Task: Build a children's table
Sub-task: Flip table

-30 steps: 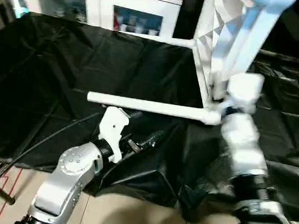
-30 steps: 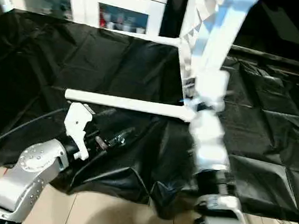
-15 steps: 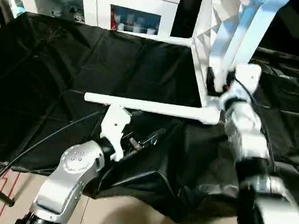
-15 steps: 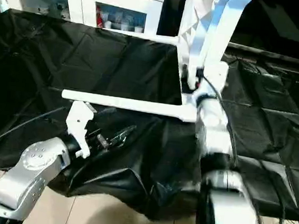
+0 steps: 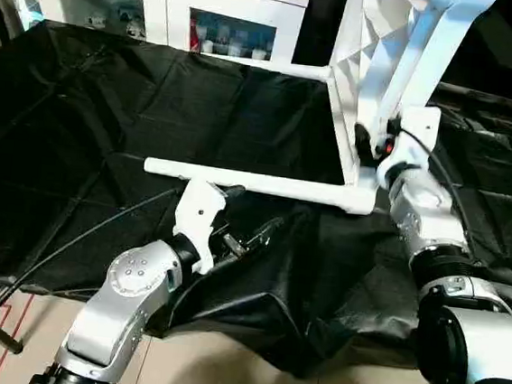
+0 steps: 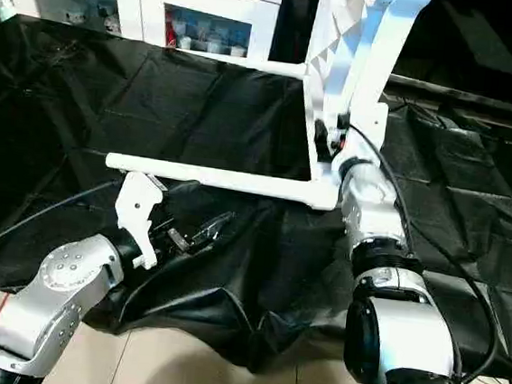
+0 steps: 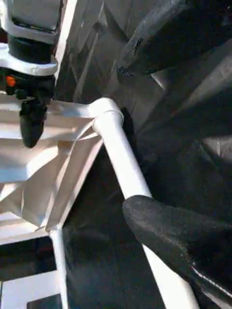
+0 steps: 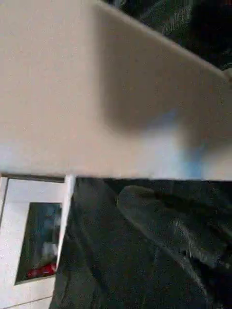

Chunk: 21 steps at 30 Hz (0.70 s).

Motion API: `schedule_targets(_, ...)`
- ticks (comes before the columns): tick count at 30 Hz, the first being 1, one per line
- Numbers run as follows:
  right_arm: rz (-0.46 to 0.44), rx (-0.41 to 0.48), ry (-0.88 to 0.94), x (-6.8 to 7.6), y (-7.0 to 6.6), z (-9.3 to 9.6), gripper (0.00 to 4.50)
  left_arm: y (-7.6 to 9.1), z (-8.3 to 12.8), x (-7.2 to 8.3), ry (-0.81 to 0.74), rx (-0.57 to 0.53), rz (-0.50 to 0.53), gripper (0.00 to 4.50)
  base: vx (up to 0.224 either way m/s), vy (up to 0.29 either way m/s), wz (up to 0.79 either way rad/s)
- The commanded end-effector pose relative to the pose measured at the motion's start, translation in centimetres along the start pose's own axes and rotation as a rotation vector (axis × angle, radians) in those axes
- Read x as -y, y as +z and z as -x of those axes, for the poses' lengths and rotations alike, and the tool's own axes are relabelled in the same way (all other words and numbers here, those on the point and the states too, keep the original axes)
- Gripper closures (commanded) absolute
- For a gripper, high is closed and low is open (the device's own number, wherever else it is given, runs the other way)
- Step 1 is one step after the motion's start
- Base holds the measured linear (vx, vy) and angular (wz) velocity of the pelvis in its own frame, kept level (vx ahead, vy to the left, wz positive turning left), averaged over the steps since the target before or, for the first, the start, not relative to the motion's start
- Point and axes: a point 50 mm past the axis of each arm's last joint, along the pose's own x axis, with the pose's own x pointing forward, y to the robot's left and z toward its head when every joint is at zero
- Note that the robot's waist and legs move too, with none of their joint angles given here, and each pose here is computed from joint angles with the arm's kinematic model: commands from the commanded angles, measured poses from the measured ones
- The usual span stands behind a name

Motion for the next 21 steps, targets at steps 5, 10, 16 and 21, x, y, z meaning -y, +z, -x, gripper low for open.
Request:
schedule_targets(5,0.014,0.019,0.001,0.3,0.7,-0.3,1.76,0.2,-0.2,-0.1,0.013,0.003,-0.031,0.00,0.000,0.000,0.00)
schedule_targets(10,0.032,0.028,-0.002,0.5,1.0,-0.3,2.09,0.2,-0.3,-0.1,0.018,0.001,-0.018,0.00,0.000,0.000,0.00)
schedule_targets(16,0.098,0.055,0.012,0.5,1.2,-0.3,2.41,0.3,-0.4,-0.4,0.028,0.002,-0.053,0.00,0.000,0.000,0.00)
schedule_targets(21,0.172,0.116,0.004,0.5,1.6,-0.1,2.46,0.8,-0.6,-0.9,0.056,0.025,-0.085,0.00,0.000,0.000,0.00)
